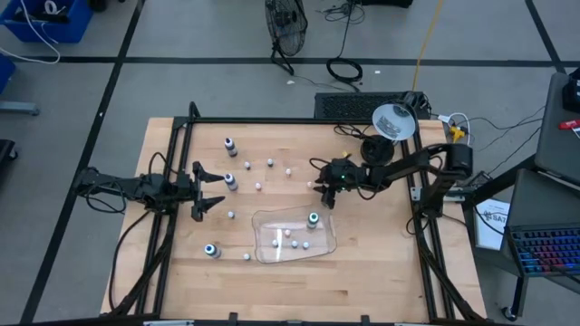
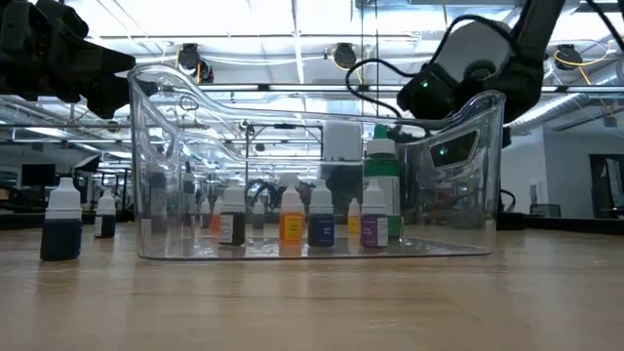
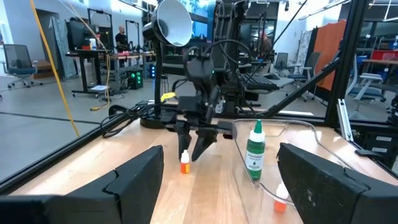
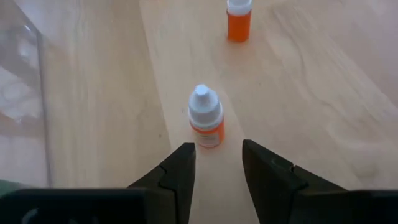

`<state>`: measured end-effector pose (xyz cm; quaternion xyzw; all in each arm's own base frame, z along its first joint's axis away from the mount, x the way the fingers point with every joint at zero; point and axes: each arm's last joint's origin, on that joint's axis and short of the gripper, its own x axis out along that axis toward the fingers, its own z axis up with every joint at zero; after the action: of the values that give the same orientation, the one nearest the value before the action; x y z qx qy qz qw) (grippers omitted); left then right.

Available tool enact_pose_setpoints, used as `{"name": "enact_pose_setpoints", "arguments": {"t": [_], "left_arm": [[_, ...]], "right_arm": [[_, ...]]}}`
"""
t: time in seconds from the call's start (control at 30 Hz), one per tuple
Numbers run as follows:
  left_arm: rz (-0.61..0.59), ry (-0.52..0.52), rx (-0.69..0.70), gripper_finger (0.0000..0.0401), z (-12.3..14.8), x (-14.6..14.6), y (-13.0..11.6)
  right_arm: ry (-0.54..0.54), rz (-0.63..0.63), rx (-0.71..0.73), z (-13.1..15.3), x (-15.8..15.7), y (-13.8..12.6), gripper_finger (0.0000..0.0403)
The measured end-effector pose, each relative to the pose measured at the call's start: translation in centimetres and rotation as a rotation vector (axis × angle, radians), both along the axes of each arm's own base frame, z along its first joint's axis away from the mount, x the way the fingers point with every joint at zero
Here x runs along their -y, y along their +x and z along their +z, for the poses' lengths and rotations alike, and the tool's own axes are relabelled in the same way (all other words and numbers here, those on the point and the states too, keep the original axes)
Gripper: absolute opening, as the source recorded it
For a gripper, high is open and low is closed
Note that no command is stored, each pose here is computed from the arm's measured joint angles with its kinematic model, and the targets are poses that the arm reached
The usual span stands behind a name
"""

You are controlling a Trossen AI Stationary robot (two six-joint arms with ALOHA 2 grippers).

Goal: Pick & Place food coloring
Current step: Put the bottom right small orange food coloring bottle into the bin

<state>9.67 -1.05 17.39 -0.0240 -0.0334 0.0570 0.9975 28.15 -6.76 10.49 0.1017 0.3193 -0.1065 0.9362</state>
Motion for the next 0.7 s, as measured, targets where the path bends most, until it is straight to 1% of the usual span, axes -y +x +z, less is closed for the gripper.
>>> {"name": "enact_pose_setpoints", "arguments": {"t": [0.3, 0.7], "left_arm": [[0.000, 0.000, 0.000, 0.0310, 0.0, 0.0, 0.0], [0.000, 0.000, 0.000, 0.0310, 0.0, 0.0, 0.0]], "right_arm": [[-0.045, 0.034, 0.010, 0.0, 0.6, 2.4, 0.0126], [-0.057, 0.036, 0.039, 0.4, 0.7, 2.6, 0.0125]]}}
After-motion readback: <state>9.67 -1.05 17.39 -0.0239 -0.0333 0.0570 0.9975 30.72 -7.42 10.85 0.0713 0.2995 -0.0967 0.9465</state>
